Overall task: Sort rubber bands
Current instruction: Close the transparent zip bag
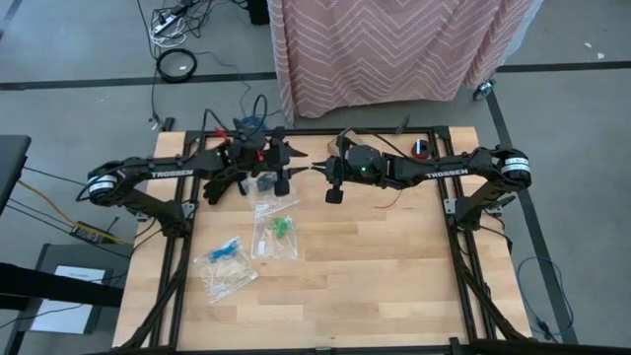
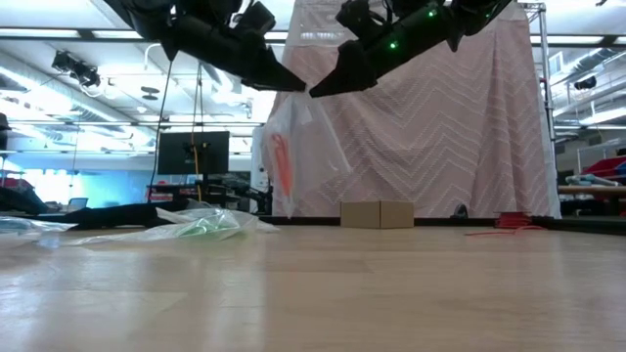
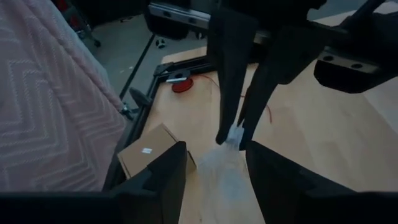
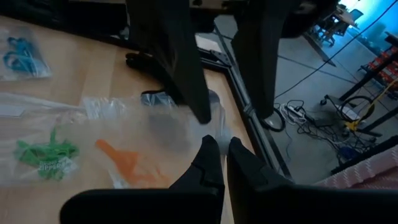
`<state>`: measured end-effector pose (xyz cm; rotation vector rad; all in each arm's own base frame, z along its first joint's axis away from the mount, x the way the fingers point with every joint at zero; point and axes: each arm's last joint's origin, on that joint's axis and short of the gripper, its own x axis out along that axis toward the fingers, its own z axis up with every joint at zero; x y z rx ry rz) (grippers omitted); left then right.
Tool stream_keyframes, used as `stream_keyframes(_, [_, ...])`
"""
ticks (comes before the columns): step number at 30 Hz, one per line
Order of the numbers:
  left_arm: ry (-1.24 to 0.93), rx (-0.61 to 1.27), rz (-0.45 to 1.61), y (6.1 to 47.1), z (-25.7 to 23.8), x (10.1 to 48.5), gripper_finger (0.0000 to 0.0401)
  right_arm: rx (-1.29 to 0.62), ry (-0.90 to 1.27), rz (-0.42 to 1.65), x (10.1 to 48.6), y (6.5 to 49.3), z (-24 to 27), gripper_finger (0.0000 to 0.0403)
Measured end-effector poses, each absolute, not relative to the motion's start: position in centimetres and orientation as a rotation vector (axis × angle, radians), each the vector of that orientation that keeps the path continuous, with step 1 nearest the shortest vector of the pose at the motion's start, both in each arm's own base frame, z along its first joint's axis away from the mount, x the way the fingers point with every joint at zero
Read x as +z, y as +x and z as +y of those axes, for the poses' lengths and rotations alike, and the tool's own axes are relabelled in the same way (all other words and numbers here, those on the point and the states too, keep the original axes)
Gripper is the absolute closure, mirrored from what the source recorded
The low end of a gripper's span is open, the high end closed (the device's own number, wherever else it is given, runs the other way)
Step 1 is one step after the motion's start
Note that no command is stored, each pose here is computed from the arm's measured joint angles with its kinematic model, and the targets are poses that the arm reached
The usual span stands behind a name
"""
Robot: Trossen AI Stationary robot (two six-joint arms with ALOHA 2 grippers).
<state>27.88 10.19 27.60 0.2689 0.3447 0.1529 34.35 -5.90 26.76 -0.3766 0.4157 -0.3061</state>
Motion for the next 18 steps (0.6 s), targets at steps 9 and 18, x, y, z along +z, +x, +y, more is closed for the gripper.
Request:
stream_keyframes(9, [0.211,0.108,0.348,28.9,10.4,26.3,0.0248,-0.304,-0.382,0.418,26.7,34.4,-5.9,0.0403])
stream_keyframes(18, [0.218,0.112,0.323,29.0,10.4,26.5,0.0343,-0.306,-0.393,0.425,26.7,34.3,-5.9,0.0403])
